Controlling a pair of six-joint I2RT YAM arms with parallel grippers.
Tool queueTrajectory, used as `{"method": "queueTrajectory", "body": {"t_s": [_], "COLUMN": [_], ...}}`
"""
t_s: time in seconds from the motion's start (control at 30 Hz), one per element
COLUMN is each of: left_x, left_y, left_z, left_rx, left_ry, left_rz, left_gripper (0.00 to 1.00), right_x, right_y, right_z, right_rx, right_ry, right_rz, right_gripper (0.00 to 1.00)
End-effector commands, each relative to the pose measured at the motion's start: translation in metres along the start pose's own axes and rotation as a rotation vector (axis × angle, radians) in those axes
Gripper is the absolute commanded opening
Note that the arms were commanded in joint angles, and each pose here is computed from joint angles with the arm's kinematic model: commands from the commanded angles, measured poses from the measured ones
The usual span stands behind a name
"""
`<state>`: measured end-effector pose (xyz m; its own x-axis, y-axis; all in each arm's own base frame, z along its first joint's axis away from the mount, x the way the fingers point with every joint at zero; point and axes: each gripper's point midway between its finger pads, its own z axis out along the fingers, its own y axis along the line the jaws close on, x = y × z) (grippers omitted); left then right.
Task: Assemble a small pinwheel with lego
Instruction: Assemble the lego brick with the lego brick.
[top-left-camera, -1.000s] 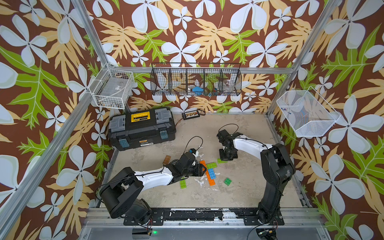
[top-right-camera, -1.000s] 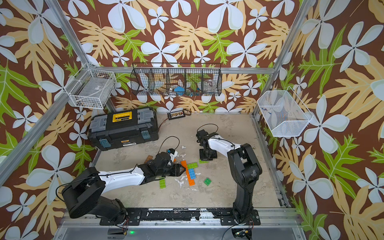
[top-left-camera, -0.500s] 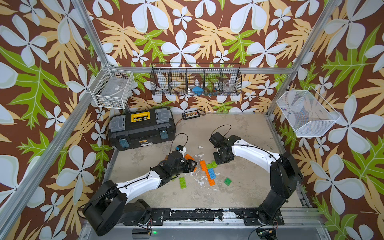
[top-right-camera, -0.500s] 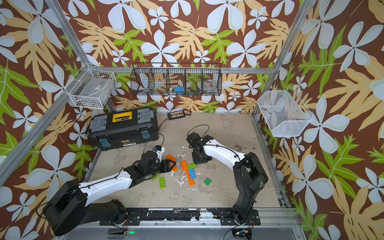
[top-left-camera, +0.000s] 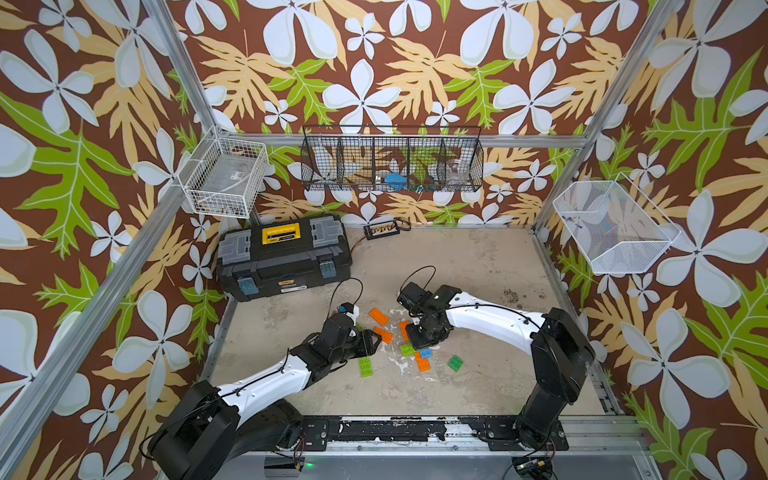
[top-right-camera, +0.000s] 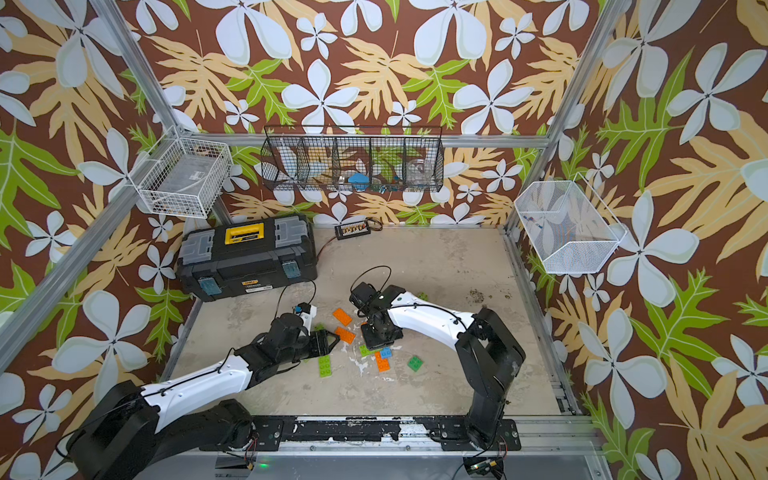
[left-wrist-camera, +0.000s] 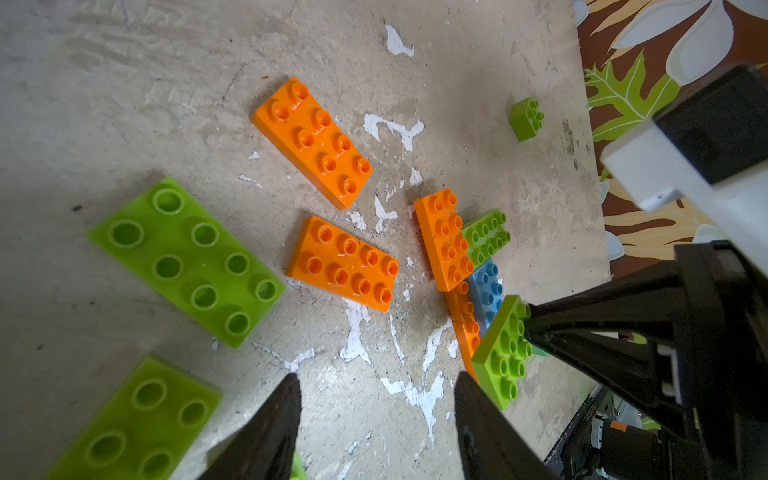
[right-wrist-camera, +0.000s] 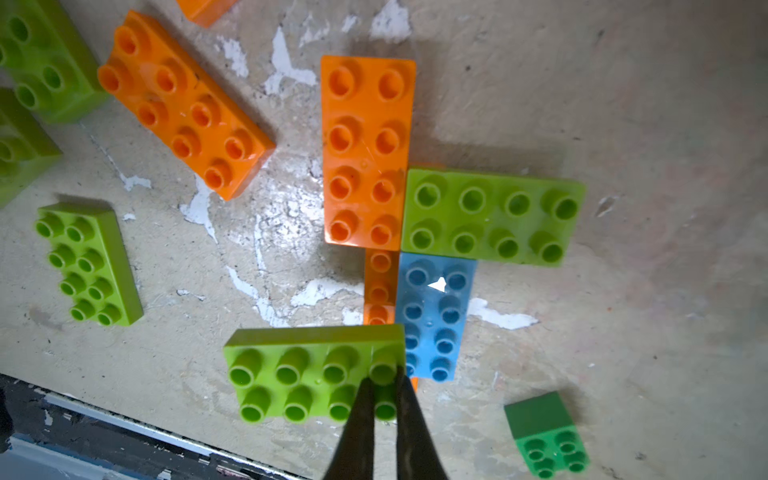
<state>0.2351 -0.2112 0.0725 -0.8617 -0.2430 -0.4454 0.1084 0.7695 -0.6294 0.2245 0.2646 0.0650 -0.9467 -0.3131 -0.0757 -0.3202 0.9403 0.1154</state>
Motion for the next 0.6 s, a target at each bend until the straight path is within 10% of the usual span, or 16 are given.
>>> {"method": "queueTrajectory", "body": {"t_s": [0.0, 0.57], "left_x": [0.003, 0.011], "left_y": [-0.006, -0.016], "left_z": [0.002, 0.009], "left_rx": [0.011, 0.012], "left_ry": [0.022, 0.045], "left_rz": [0.030, 0.066], "left_gripper": [0.61, 0.60], "right_x": [-0.004, -0.015], "right_y": [0.009, -0.005], "right_z": [0.002, 0.022], "right_rx": [-0.035, 0.075], "right_ry": [-0.003, -0.005], "right_rz": [0.024, 0.040], "right_gripper": [0.11, 0.11]}}
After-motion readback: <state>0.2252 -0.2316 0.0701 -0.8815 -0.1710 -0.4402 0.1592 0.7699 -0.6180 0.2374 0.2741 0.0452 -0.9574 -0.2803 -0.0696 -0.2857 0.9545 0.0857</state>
